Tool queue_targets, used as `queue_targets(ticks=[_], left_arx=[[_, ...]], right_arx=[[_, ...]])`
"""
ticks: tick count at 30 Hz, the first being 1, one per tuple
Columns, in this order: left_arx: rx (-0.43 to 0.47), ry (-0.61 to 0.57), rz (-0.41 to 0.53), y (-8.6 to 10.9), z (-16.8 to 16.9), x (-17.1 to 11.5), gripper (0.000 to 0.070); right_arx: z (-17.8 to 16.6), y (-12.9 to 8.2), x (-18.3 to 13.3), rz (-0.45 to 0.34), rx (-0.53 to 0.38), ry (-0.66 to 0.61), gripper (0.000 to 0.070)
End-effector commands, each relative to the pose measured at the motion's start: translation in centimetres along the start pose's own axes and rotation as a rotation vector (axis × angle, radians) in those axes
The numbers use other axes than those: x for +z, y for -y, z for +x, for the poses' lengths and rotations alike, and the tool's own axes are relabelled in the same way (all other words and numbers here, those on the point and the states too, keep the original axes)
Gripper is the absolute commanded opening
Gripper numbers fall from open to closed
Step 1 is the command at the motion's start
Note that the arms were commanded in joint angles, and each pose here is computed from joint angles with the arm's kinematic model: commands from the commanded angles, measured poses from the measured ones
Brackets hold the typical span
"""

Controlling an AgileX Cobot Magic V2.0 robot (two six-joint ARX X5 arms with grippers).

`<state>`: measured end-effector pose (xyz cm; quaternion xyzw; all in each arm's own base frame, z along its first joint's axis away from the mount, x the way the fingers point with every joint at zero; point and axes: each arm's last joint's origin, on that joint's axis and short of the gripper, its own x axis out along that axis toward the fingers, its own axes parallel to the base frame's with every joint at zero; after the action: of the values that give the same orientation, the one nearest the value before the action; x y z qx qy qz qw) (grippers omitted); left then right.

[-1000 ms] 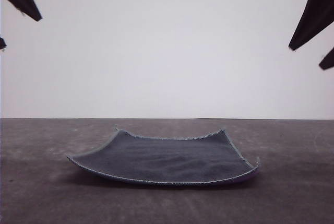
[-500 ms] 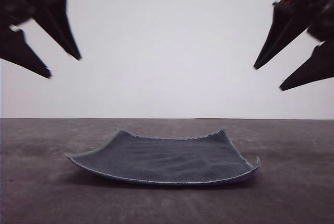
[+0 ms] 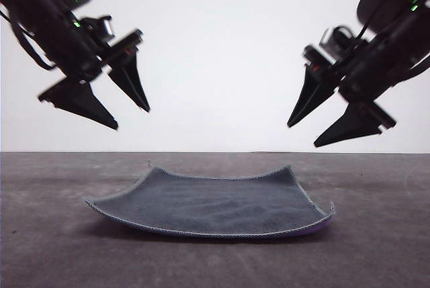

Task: Fold clothes

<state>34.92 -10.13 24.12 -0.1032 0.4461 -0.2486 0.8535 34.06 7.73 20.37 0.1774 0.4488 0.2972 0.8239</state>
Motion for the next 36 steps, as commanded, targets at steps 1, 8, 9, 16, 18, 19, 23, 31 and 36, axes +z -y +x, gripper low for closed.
queue_targets(ticks=[1, 8, 9, 16, 18, 19, 23, 31, 36], left_arx=[[-0.003, -0.002, 0.015, -0.3, 1.1, 0.7, 0.0399], [0.004, -0.046, -0.004, -1.8, 5.0, 1.2, 0.0406], [0.005, -0.055, -0.007, -2.0, 5.5, 1.2, 0.0406], [-0.024, -0.068, -0.012, -2.6, 7.3, 0.9, 0.0406], [-0.038, -0.07, -0.018, -2.6, 7.7, 0.8, 0.0406], [-0.044, -0.072, -0.02, -2.6, 7.8, 0.7, 0.0406], [-0.057, -0.088, -0.026, -2.7, 8.7, 0.4, 0.0406], [-0.1, -0.096, -0.045, -2.5, 10.0, 0.0, 0.0406], [-0.135, -0.093, -0.048, -2.1, 10.1, 0.0, 0.0406]], right_arx=[[0.9, 0.4, 0.8, -0.024, 0.004, 0.0, 0.0375], [3.2, 1.6, 2.2, -0.026, 0.001, -0.018, 0.0374], [3.4, 1.7, 2.2, -0.025, 0.001, -0.02, 0.0373], [4.5, 2.6, 2.1, -0.018, -0.003, -0.036, 0.0373], [4.6, 2.7, 2.1, -0.017, -0.003, -0.038, 0.0373], [4.7, 2.7, 2.1, -0.017, -0.003, -0.037, 0.0373], [4.7, 2.7, 2.1, -0.019, -0.003, -0.035, 0.0373], [4.7, 2.7, 2.1, -0.018, 0.001, -0.035, 0.0373], [4.9, 2.8, 2.0, -0.015, 0.037, -0.045, 0.0351]])
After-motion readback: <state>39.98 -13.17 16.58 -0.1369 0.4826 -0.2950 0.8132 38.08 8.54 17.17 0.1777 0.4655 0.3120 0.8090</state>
